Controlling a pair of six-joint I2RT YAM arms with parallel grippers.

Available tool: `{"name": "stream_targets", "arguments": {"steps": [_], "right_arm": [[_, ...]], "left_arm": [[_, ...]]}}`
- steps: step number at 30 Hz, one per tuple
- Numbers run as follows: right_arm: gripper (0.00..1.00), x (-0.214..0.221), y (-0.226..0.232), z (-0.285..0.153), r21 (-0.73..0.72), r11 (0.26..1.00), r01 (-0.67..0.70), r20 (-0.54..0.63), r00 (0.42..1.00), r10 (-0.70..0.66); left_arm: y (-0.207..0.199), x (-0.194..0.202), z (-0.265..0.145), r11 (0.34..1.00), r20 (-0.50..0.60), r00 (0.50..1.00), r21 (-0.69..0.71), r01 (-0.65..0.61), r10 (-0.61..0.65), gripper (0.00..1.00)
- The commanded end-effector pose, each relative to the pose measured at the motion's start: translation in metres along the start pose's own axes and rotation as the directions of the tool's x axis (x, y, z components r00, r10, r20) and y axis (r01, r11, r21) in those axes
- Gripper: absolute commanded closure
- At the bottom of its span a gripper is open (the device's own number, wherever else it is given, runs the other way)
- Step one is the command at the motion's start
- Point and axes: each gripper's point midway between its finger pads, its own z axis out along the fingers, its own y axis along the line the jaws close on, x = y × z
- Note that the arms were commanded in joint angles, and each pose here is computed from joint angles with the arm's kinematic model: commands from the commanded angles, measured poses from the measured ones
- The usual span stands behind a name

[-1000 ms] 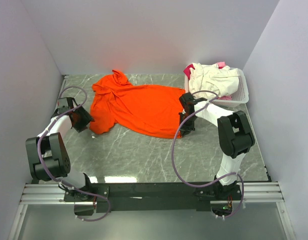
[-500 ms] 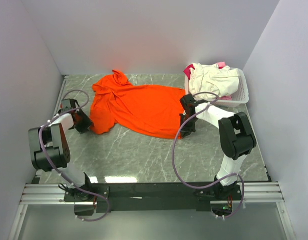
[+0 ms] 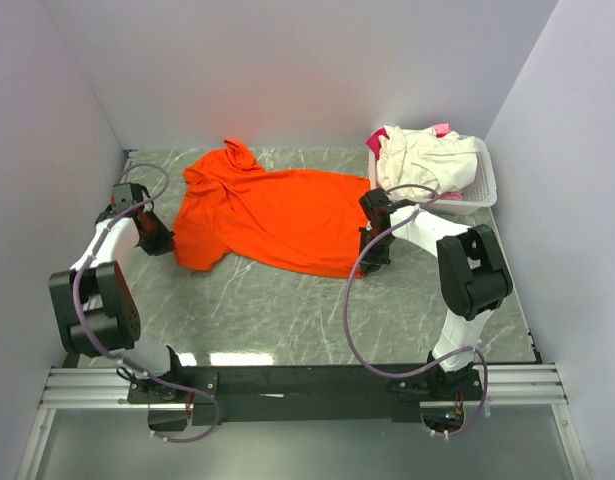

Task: Fold and stack the t-shirts
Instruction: Fold the tshirt

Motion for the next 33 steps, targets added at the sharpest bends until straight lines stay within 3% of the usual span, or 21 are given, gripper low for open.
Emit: {"name": "stream_targets", "arguments": {"steps": [1, 5, 8, 17, 33], "right_arm": [[0.99, -0.010, 0.006, -0.017, -0.031, 0.999, -0.021, 0.057, 0.998, 0.023], [0.99, -0.009, 0.005, -0.019, -0.027, 0.999, -0.021, 0.058, 0.998, 0.023], [0.99, -0.008, 0.003, -0.020, -0.023, 1.000, -0.020, 0.060, 0.998, 0.021], [1.00, -0.005, 0.004, -0.021, -0.027, 0.999, -0.027, 0.061, 0.998, 0.029], [0.99, 0.003, -0.002, -0.019, -0.016, 0.999, -0.052, 0.049, 0.997, 0.053]], "left_arm": [[0.007, -0.002, -0.037, 0.998, 0.008, 1.000, -0.051, -0.022, 0.023, 0.82], [0.015, 0.001, -0.042, 0.998, 0.007, 1.000, -0.064, -0.013, 0.014, 0.59], [0.024, 0.003, -0.035, 0.998, -0.008, 1.000, -0.067, 0.003, -0.003, 0.58], [0.035, 0.015, 0.008, 0.997, -0.076, 0.997, -0.079, 0.013, -0.019, 0.60], [0.030, 0.030, 0.039, 1.000, -0.149, 0.989, -0.019, 0.015, -0.018, 0.66]]}}
